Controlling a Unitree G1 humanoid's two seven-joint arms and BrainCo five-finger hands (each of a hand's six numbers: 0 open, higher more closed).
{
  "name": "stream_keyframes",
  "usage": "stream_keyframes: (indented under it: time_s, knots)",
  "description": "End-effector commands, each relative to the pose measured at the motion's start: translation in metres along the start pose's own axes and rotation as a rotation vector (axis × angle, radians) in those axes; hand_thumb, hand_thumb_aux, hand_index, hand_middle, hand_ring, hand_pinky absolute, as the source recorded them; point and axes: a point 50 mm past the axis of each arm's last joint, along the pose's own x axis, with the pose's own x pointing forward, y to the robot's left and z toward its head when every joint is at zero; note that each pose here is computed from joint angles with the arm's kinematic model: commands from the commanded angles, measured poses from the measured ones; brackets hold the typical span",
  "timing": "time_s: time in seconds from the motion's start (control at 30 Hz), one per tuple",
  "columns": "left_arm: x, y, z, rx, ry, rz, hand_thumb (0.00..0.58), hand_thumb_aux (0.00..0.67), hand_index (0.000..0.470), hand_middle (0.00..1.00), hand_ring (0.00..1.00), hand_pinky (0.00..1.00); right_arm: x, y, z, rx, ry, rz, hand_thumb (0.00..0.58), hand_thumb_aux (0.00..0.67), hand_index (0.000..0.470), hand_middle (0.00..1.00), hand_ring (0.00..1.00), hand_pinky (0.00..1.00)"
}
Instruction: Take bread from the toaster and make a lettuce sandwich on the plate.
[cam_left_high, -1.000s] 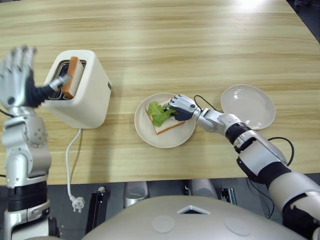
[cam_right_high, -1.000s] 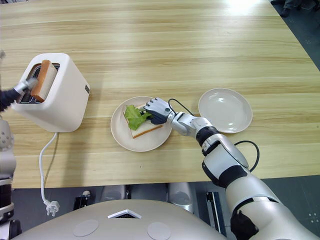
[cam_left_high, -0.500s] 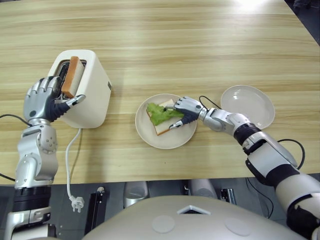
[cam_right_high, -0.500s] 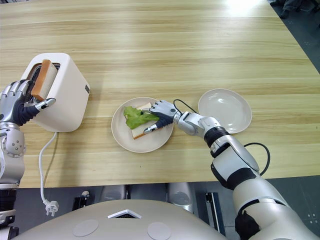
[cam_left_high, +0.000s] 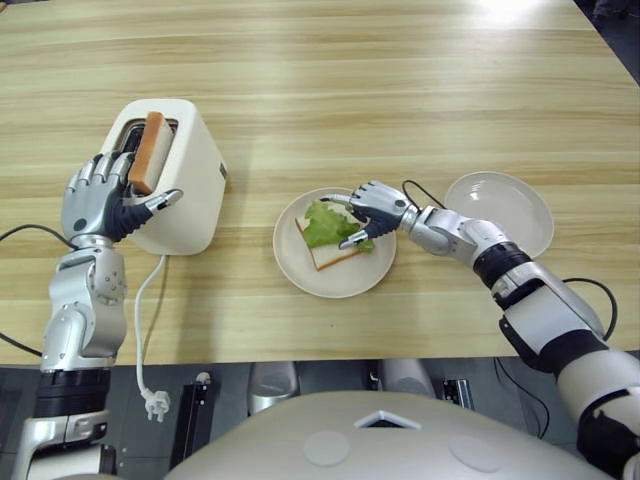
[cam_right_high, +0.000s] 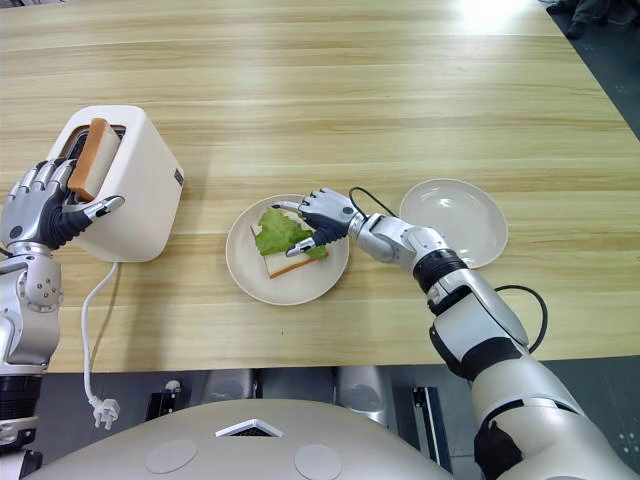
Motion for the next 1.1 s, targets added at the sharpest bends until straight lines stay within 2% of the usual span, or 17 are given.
stream_keyframes:
  time_s: [0.03,0.07,0.1,0.27,0.4,0.7,0.9,0.93,1.1]
  knots:
    - [-0.002,-0.019,0.011,-0.027,-0.028,-0.069,0.179,0.113,0.078,0.0,0.0,0.0,-0.001,-0.004,0.001,0.009,-0.001,-0.002,0.0,0.0,0.0,0.74,0.74,0.74]
    - [0.0,-0.016,0.013,-0.03,-0.028,-0.039,0.179,0.113,0.078,0.0,0.0,0.0,-0.001,-0.006,0.001,0.008,-0.001,-0.008,0.0,0.0,0.0,0.74,0.74,0.74]
    - [0.001,-0.012,0.014,-0.033,-0.03,-0.01,0.58,0.67,0.46,0.0,0.0,0.0,-0.002,-0.008,0.001,0.009,-0.001,-0.016,0.0,0.0,0.0,0.67,0.67,0.67]
    - [0.008,0.003,0.02,-0.037,-0.045,0.109,0.58,0.67,0.46,0.0,0.0,0.0,-0.005,-0.011,-0.001,0.011,0.013,-0.036,0.0,0.0,0.0,0.62,0.62,0.62]
    - [0.012,0.006,0.024,-0.03,-0.055,0.141,0.58,0.67,0.46,0.0,0.0,0.0,-0.01,-0.006,-0.002,0.025,0.037,-0.036,0.0,0.0,0.0,0.53,0.53,0.53]
    - [0.017,0.005,0.034,-0.02,-0.077,0.163,0.58,0.67,0.46,0.0,0.0,0.0,-0.027,-0.008,-0.017,0.048,0.131,-0.087,0.0,0.0,0.0,0.48,0.48,0.48]
    - [0.022,0.006,0.038,-0.007,-0.088,0.179,0.58,0.67,0.46,0.0,0.0,0.0,-0.033,-0.007,-0.02,0.07,0.17,-0.13,0.0,0.0,0.0,0.4,0.4,0.4]
    - [0.023,0.007,0.038,-0.002,-0.091,0.187,0.58,0.67,0.46,0.0,0.0,0.0,-0.034,-0.008,-0.021,0.071,0.177,-0.142,0.0,0.0,0.0,0.35,0.35,0.35]
    - [0.026,0.023,0.039,0.037,-0.091,0.283,0.58,0.67,0.46,0.0,0.0,0.0,-0.033,-0.01,-0.022,0.076,0.192,-0.179,0.0,0.0,0.0,0.29,0.29,0.29]
